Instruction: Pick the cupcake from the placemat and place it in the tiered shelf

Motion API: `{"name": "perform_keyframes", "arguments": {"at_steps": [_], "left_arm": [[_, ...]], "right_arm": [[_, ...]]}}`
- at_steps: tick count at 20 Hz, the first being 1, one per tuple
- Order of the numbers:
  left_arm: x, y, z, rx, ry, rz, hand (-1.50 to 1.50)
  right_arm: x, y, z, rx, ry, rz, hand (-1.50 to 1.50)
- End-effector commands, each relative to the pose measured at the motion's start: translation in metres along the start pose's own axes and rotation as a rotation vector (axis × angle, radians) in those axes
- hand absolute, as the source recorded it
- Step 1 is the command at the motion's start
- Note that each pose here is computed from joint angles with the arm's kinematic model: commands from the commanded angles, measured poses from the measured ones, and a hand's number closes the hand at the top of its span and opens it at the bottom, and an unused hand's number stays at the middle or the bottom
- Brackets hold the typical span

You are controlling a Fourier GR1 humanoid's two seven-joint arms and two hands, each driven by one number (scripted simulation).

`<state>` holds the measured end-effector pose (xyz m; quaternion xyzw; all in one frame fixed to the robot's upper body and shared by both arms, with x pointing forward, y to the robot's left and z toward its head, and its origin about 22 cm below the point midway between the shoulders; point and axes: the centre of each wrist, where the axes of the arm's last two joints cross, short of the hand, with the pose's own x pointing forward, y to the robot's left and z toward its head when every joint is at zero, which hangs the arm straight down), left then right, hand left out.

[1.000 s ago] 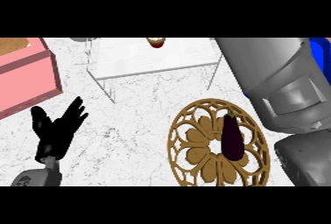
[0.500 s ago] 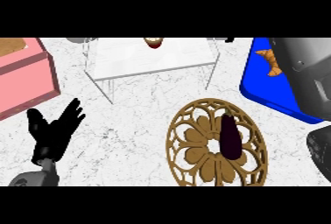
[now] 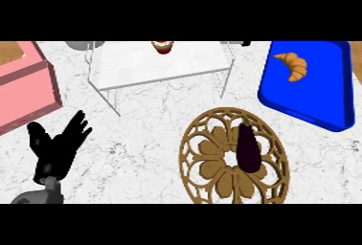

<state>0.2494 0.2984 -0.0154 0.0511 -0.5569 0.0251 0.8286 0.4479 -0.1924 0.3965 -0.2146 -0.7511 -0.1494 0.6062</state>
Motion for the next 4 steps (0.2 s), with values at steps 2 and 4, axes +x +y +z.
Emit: {"name": "perform_keyframes", "arguments": {"at_steps": [2,4], "left_arm": [[-0.028,-0.004,0.004,0.014,0.077,0.013,0.0],[-0.014,0.008,0.0,-0.003,0.067,0.004,0.0]], "right_arm": [[-0.021,-0.048,-0.016,0.042,0.007,-0.018,-1.5],[-0.014,-0.063,-0.018,0.038,-0.015,-0.014,-1.5]]}}
